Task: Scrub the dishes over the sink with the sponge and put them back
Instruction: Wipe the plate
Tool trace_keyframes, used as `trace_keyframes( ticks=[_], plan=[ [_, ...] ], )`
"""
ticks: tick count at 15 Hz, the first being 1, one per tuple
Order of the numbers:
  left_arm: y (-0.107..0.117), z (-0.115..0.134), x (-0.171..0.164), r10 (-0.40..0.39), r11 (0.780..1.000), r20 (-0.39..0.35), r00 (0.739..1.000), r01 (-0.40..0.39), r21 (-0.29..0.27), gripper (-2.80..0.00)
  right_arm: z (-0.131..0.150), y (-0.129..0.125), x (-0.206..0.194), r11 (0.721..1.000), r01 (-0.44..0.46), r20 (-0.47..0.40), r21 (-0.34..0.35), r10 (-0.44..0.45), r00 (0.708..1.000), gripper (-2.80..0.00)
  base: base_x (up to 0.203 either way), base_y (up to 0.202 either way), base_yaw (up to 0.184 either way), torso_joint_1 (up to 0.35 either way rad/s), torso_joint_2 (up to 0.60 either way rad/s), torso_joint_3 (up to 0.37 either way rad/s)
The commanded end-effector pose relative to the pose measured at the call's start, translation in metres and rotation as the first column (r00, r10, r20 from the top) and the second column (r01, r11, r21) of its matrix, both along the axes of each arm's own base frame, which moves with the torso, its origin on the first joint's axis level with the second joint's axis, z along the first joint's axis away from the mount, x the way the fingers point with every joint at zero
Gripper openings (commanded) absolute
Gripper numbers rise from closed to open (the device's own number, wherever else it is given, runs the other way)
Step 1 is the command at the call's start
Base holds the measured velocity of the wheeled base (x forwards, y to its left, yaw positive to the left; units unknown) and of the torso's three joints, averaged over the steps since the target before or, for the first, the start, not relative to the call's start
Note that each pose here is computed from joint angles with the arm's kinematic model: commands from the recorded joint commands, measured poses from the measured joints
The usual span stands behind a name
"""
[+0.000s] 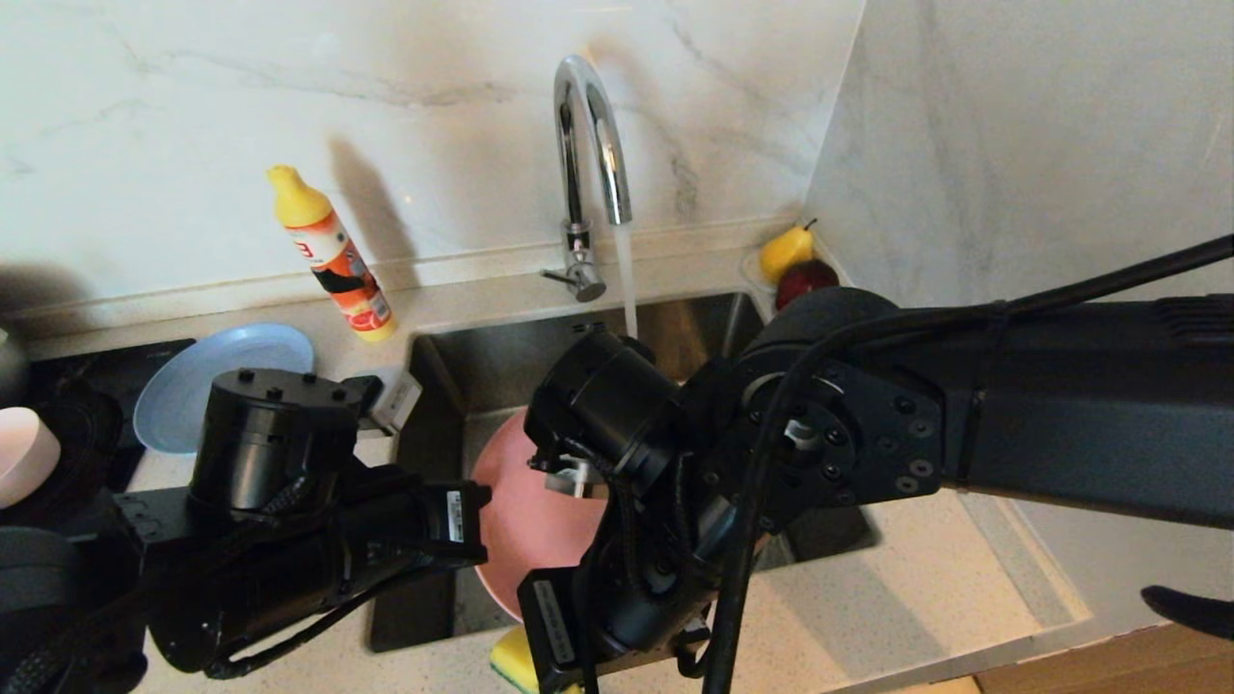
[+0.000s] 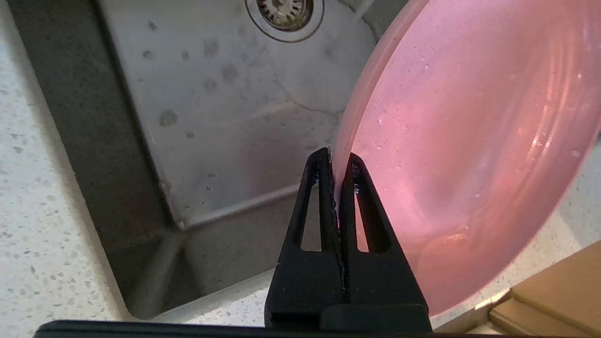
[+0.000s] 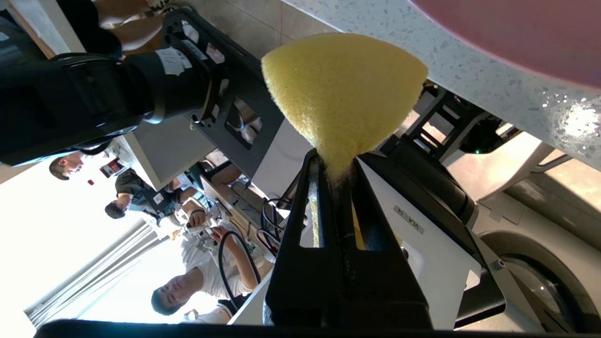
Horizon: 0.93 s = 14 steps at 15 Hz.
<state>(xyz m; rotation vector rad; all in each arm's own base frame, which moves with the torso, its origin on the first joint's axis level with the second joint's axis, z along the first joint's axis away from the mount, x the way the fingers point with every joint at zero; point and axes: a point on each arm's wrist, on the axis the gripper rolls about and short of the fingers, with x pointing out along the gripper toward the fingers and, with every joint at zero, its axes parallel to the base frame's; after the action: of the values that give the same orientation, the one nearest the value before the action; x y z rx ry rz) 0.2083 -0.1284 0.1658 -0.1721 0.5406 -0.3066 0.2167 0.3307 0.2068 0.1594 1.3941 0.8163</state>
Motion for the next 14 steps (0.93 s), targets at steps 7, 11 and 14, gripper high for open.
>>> trace_keyframes(
  ticks=[7, 11, 14],
  plan=[
    [-0.003, -0.001, -0.004, -0.009, 1.0, -0.007, 1.0, 0.009, -0.017, -2.8, -0.017, 0.016, -0.006, 0.999, -0.027, -0.012, -0.032, 0.026, 1.0, -2.8, 0.0, 0.0, 0.0, 0.0, 0.0, 0.0],
    [-0.001, -0.004, -0.009, -0.013, 1.0, -0.019, 1.0, 0.012, -0.017, -2.8, -0.014, 0.01, 0.003, 1.0, 0.004, -0.005, -0.022, -0.004, 1.0, -2.8, 0.0, 0.0, 0.0, 0.0, 0.0, 0.0],
    [-0.003, -0.003, -0.015, -0.033, 0.999, -0.013, 0.999, 0.033, -0.018, -2.8, -0.006, 0.001, 0.014, 0.999, 0.041, 0.019, 0.012, -0.041, 0.999, -2.8, 0.0, 0.0, 0.0, 0.0, 0.0, 0.0]
  ],
)
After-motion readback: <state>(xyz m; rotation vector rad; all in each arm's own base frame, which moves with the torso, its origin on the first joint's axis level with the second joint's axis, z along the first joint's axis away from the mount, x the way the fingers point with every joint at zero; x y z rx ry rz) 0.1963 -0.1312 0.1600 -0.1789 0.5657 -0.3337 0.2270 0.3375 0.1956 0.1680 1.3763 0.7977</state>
